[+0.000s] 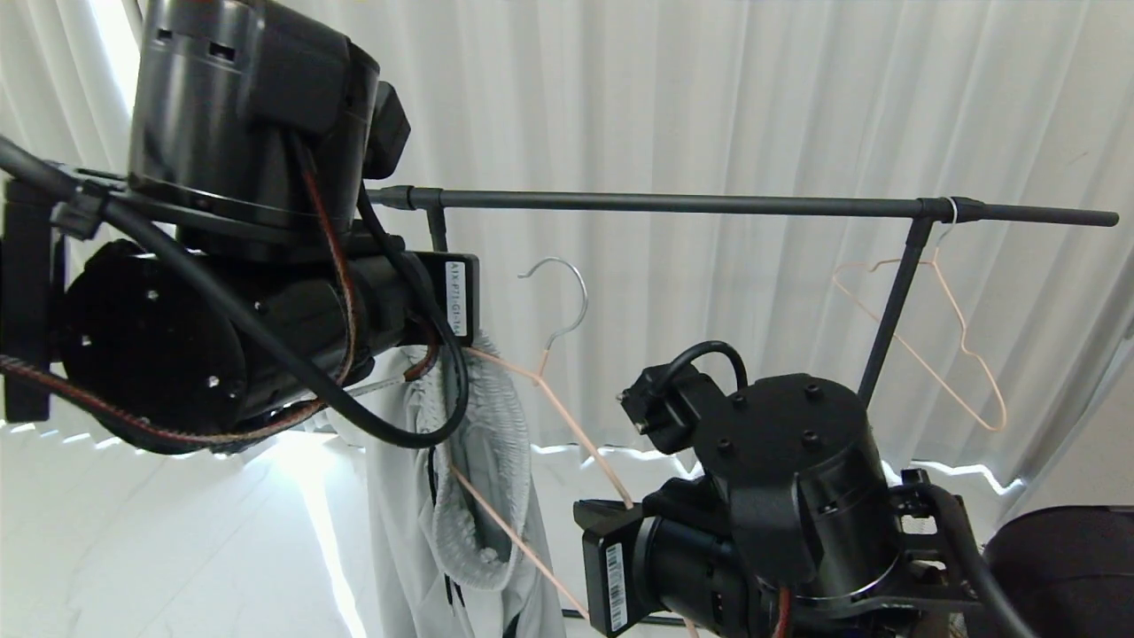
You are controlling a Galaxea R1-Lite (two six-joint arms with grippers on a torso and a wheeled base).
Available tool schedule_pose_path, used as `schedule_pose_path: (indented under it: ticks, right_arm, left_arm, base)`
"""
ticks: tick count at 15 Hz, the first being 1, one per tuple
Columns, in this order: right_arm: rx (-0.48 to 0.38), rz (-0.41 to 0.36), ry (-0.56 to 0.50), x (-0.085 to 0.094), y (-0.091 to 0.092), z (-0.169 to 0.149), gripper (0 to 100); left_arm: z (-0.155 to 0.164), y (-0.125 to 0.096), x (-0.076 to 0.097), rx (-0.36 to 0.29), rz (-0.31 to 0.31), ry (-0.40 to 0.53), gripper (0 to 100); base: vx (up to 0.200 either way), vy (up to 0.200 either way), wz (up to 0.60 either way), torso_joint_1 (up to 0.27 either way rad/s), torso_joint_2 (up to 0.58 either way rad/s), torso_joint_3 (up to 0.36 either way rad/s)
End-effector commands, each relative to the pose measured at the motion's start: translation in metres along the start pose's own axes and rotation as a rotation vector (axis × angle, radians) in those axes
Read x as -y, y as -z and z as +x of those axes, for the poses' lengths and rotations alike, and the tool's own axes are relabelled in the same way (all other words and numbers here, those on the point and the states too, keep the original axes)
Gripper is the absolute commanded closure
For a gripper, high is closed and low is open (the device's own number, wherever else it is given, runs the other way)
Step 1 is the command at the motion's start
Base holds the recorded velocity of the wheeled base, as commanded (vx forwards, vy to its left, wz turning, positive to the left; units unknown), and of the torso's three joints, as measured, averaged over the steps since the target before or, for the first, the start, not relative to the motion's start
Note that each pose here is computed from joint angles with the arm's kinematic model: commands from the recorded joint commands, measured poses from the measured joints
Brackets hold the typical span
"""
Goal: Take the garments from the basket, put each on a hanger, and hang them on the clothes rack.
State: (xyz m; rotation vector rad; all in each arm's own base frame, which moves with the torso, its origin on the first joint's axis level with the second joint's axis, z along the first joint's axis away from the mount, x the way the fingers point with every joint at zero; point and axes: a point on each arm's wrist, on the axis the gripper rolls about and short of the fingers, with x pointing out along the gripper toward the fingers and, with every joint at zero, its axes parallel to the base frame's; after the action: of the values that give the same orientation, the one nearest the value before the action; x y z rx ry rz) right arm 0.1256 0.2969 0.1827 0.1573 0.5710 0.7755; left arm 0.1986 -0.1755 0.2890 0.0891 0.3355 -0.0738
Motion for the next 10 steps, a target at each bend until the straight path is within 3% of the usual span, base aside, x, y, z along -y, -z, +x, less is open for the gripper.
schedule_pose_path:
  ticks: [1, 4, 7, 10]
  right_arm:
    - [0.004, -0.001, -0.004, -0.003, -0.001, 0.003, 100]
    - [0.005, -0.003, -0.003, -0.003, -0.001, 0.003, 100]
    - [0.014, 0.002, -0.001, -0.002, -0.003, 0.000, 100]
    - [0.093, 0.014, -0.003, -0.003, -0.013, -0.011, 100]
  left_arm:
    - [-0.012, 0.000, 0.009, 0.012, -0.003, 0.061, 100]
    - [-0.033, -0.002, 0.015, 0.021, -0.010, 0.220, 100]
    - [-0.037, -0.002, 0.012, 0.025, -0.014, 0.230, 100]
    - [-0.040, 0.004, 0.006, 0.014, -0.012, 0.228, 100]
  base:
    - [0.000, 0.000, 0.00, 0.000, 0.00, 0.000]
    - [0.000, 0.000, 0.00, 0.000, 0.00, 0.000]
    - [0.000, 0.000, 0.00, 0.000, 0.00, 0.000]
    - [0.000, 0.000, 0.00, 0.000, 0.00, 0.000]
